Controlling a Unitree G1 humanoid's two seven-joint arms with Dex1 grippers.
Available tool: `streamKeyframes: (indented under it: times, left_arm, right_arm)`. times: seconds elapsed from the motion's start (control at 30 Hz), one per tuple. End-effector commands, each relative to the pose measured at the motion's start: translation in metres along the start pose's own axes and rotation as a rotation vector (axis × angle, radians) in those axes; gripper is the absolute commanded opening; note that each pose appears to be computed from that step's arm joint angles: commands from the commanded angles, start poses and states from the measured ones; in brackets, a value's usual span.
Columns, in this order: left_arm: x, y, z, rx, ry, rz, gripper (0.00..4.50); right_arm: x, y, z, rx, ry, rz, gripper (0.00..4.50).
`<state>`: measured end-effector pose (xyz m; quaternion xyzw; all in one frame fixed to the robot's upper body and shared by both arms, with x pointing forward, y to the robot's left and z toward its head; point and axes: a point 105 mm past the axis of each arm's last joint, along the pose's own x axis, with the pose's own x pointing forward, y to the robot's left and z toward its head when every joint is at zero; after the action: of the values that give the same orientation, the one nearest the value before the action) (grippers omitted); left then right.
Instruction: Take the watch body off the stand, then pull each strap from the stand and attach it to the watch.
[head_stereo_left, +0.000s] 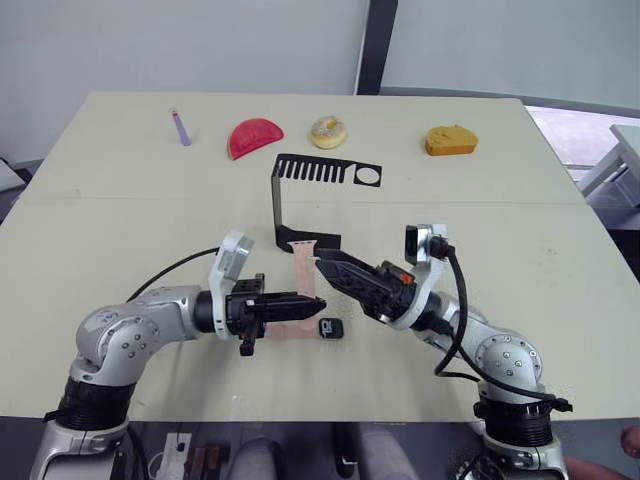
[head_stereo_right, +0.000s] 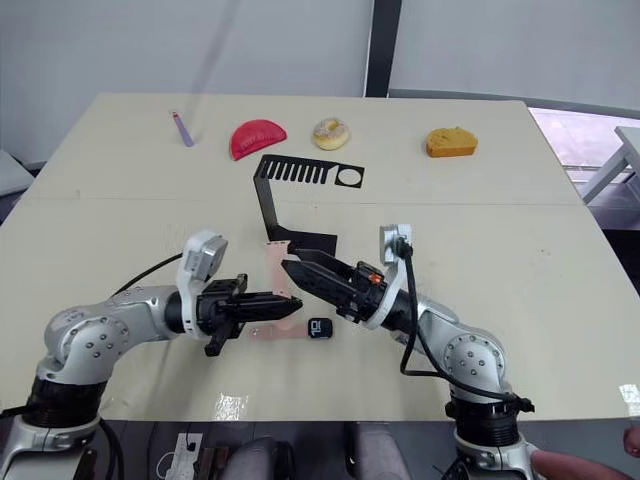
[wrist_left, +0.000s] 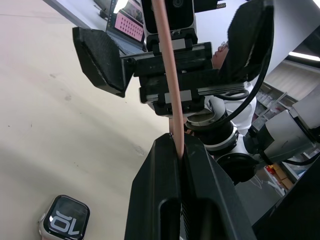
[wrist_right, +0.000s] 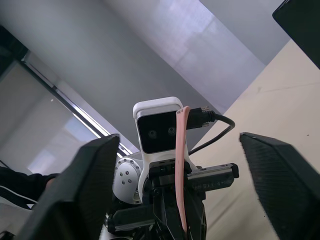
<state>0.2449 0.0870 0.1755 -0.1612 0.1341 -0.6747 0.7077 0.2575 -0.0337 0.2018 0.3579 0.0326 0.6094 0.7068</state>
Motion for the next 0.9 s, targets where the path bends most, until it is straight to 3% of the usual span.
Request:
streamKeyframes:
  times: [0.03, 0.1, 0.9]
  left_arm:
    - [0.0049, -0.0069, 0.0030, 0.045, 0.011, -0.038, 0.00]
    - [0.0056, -0.0065, 0.0033, 0.047, 0.006, -0.040, 0.00]
    - [0.0075, -0.0041, 0.0071, 0.060, -0.029, -0.038, 0.00]
  right_arm:
    - [0.0074, 0.0141, 0.0059, -0.011, -0.013, 0.055, 2.20]
    - [0.0091, 0.0165, 0.0070, -0.009, -0.015, 0.064, 1.17]
    - [0.0055, 0.0134, 0.0047, 0.003, -0.006, 0.051, 1.17]
